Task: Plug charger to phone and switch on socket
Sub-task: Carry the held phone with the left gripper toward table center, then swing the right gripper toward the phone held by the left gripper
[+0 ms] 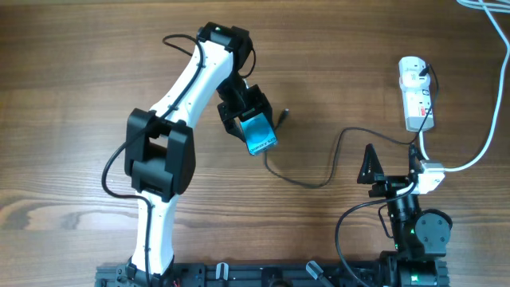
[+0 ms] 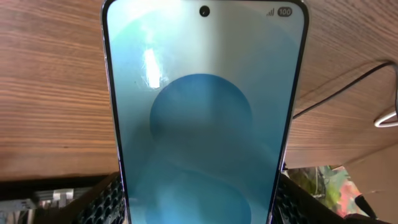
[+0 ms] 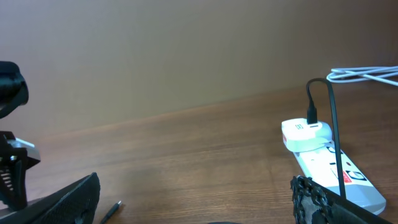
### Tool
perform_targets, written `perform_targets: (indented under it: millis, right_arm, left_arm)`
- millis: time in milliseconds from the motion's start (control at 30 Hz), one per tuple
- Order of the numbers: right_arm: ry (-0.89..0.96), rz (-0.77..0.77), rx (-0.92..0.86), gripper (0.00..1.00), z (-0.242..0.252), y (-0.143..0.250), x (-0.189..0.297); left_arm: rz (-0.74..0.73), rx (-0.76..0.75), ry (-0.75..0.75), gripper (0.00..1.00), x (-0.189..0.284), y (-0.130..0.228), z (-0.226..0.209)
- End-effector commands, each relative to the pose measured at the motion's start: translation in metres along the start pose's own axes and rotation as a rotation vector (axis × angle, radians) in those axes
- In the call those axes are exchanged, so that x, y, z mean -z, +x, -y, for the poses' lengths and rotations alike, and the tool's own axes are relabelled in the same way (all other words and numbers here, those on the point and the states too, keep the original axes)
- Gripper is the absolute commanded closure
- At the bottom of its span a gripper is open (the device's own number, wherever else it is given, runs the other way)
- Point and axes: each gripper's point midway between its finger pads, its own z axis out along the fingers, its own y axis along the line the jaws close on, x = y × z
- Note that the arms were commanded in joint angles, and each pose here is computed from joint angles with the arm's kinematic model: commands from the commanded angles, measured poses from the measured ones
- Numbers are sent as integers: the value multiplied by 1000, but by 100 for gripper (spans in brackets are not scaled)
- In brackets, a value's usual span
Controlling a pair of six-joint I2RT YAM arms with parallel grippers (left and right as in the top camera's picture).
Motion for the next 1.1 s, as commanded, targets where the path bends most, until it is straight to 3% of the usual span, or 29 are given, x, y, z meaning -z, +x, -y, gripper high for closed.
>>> perform_targets:
  millis: [0, 900, 1000, 1067]
  right_arm:
    - [8, 15, 18, 0, 1, -3, 1]
    - [-4, 14, 13, 0, -1, -3, 1]
    - [-46, 5, -107, 0, -8, -2, 1]
    - [-75, -7, -296, 0, -14, -2, 1]
  left_arm:
    - [-13, 8, 38, 96, 9, 3, 5]
    - [-30, -4, 32, 96, 9, 7, 3]
    - [-12, -17, 46, 96, 9, 3, 7]
    - [5, -27, 59, 96, 9, -2, 10]
